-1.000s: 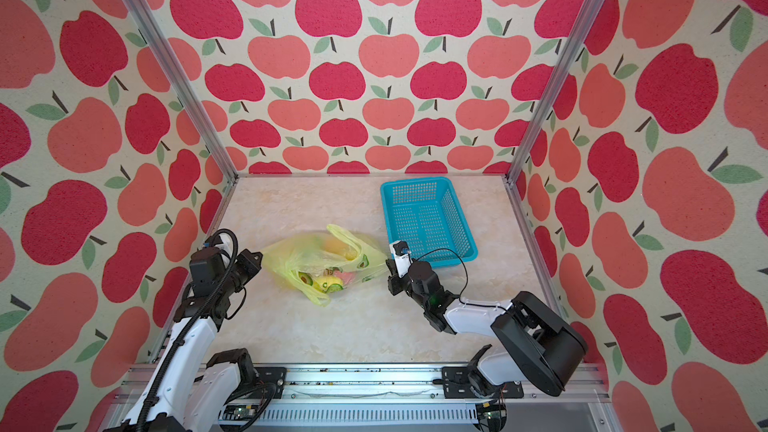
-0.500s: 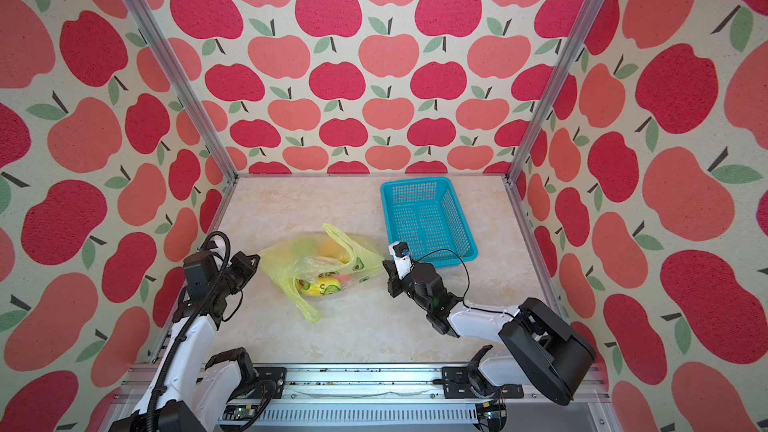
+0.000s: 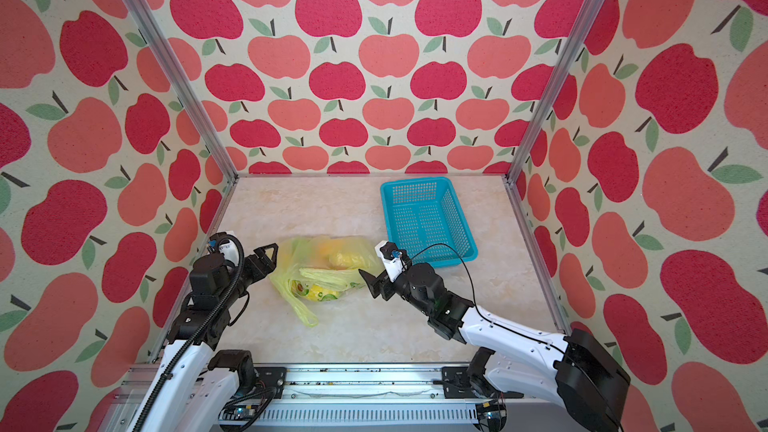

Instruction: Untie the knot of the plastic bag and take out the fruit

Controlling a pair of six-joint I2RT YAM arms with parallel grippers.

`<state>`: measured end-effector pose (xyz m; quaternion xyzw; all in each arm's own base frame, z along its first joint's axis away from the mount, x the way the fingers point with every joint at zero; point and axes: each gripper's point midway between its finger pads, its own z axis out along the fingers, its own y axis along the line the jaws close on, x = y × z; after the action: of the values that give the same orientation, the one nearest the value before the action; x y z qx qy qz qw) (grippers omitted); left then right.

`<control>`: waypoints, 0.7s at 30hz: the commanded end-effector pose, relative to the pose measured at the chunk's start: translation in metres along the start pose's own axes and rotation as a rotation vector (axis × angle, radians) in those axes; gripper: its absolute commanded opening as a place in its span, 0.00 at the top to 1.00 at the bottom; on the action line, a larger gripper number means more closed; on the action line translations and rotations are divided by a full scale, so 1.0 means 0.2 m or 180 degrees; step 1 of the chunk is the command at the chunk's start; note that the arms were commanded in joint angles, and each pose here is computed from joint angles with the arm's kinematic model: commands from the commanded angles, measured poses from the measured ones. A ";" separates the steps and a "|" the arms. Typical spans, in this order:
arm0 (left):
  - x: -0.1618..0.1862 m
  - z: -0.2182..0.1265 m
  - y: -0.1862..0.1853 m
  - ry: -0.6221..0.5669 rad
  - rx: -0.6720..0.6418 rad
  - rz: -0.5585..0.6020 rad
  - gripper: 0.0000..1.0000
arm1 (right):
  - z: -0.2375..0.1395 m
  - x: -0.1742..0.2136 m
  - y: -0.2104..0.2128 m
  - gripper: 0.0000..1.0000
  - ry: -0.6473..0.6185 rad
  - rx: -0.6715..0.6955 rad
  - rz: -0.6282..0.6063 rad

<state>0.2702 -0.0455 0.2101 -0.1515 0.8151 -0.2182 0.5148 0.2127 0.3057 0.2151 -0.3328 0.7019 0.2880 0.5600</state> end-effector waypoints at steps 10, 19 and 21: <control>0.06 -0.21 -0.31 0.0537 0.0363 0.0223 0.01 | 0.30 0.00 0.14 0.11 0.0915 -0.0040 -0.0298; 0.18 -0.14 -0.18 0.0691 0.0070 0.0368 0.01 | 0.45 0.16 0.43 0.10 0.1281 -0.0615 -0.0741; 0.18 -0.14 -0.20 0.0693 0.0137 0.0379 0.01 | 0.45 0.17 0.44 0.10 0.1283 -0.0626 -0.0756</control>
<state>0.2324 -0.0906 0.2119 -0.0742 0.8689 -0.2202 0.4371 0.1961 0.4214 0.1633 -0.4951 0.7350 0.2173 0.4091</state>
